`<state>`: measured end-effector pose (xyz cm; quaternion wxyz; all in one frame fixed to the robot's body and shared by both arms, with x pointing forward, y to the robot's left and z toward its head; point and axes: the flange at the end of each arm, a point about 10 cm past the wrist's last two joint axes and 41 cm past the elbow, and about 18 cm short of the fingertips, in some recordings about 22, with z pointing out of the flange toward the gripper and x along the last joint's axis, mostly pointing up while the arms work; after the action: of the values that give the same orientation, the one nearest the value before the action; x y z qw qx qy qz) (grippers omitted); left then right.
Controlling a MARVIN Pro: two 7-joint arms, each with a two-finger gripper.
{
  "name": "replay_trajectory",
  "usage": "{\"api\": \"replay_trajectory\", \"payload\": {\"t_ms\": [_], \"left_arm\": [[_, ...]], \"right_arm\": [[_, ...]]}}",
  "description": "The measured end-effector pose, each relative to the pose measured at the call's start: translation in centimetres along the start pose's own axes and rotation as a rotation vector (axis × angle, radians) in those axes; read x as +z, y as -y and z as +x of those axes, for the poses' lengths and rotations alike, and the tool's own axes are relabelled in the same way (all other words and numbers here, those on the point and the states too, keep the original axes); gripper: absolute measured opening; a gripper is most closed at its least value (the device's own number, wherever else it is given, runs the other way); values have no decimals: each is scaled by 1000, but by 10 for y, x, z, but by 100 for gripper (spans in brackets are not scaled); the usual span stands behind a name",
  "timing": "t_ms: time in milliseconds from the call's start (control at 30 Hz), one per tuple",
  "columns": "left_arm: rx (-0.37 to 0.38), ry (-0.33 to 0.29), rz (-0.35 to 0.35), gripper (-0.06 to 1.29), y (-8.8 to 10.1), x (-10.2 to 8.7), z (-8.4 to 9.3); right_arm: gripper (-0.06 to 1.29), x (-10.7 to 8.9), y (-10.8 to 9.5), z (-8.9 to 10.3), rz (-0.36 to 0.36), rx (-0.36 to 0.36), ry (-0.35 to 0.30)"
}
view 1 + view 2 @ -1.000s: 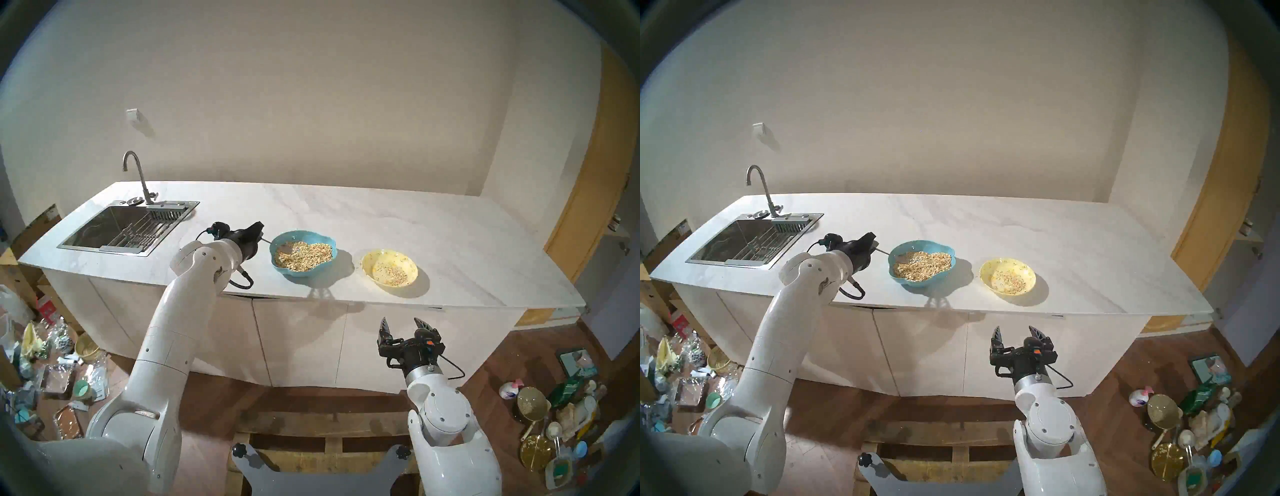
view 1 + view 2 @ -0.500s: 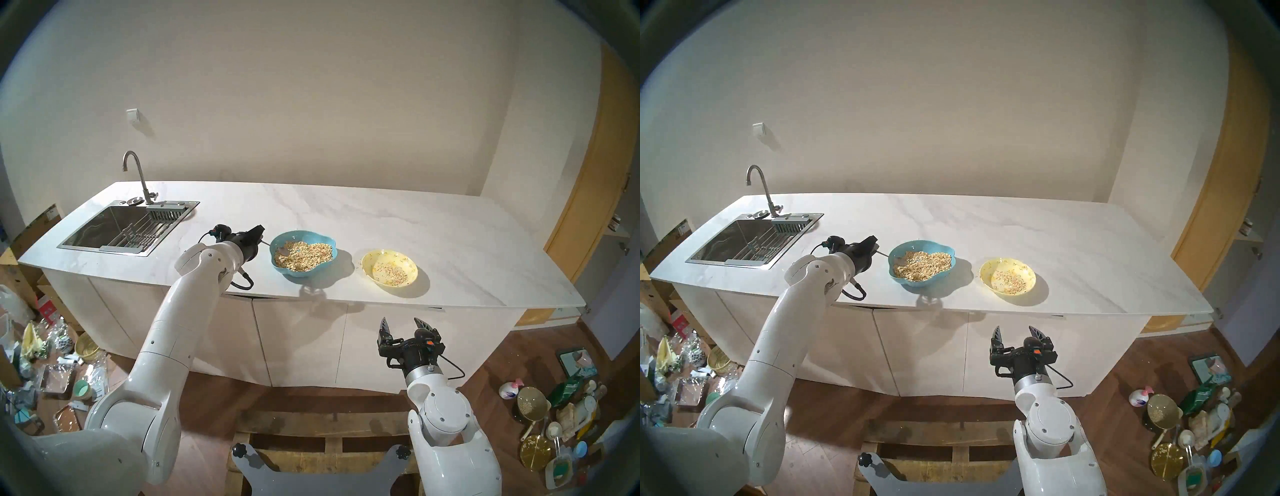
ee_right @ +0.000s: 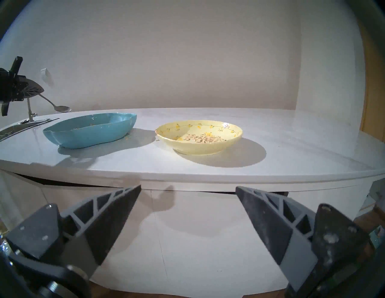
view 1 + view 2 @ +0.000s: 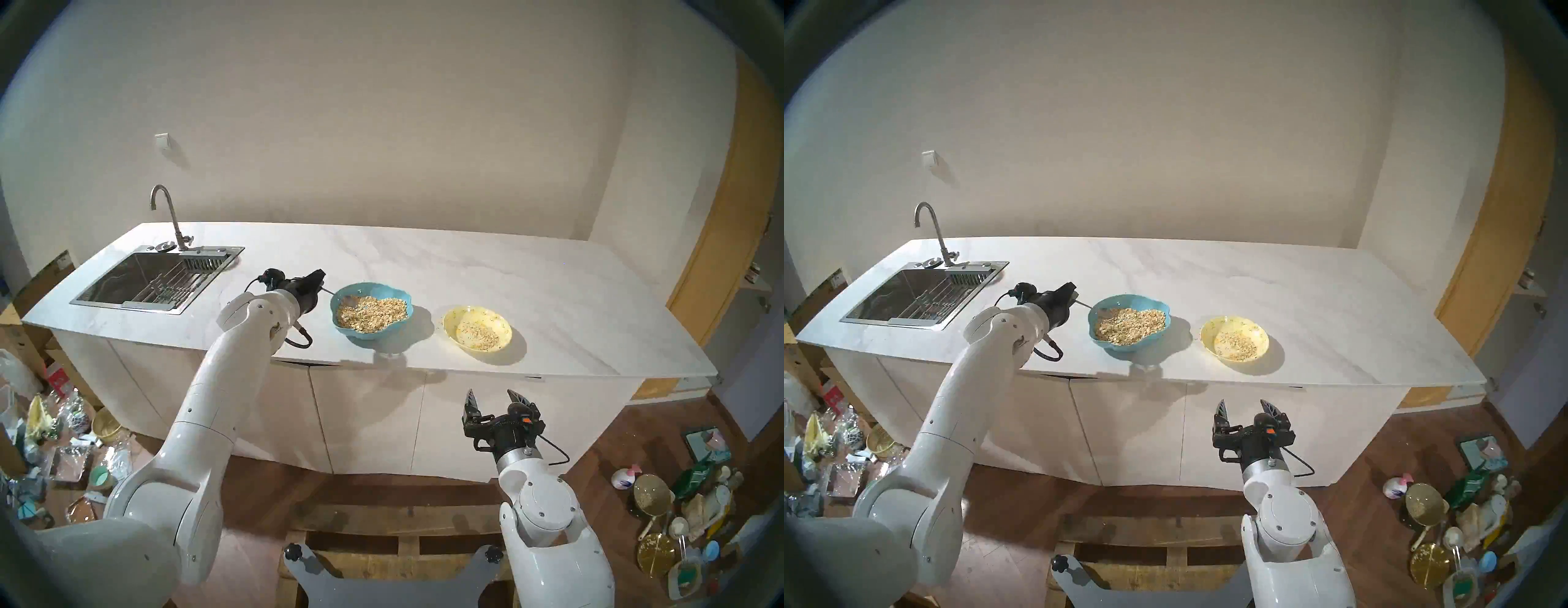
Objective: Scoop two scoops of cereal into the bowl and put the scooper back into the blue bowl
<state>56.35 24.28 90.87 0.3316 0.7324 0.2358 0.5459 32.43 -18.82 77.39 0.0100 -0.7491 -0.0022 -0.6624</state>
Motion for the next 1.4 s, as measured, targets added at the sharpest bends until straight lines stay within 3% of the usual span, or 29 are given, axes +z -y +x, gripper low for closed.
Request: {"api": "replay_trajectory", "payload": {"t_ms": [633, 1000, 1400], "left_arm": [[1, -16, 22, -1, 17, 5, 6], [-73, -14, -7, -1, 11, 15, -7], [-87, -21, -9, -1, 8, 23, -11]], "right_arm": [[123, 0, 0, 0, 0, 0, 0], [123, 0, 0, 0, 0, 0, 0], [123, 0, 0, 0, 0, 0, 0]]}}
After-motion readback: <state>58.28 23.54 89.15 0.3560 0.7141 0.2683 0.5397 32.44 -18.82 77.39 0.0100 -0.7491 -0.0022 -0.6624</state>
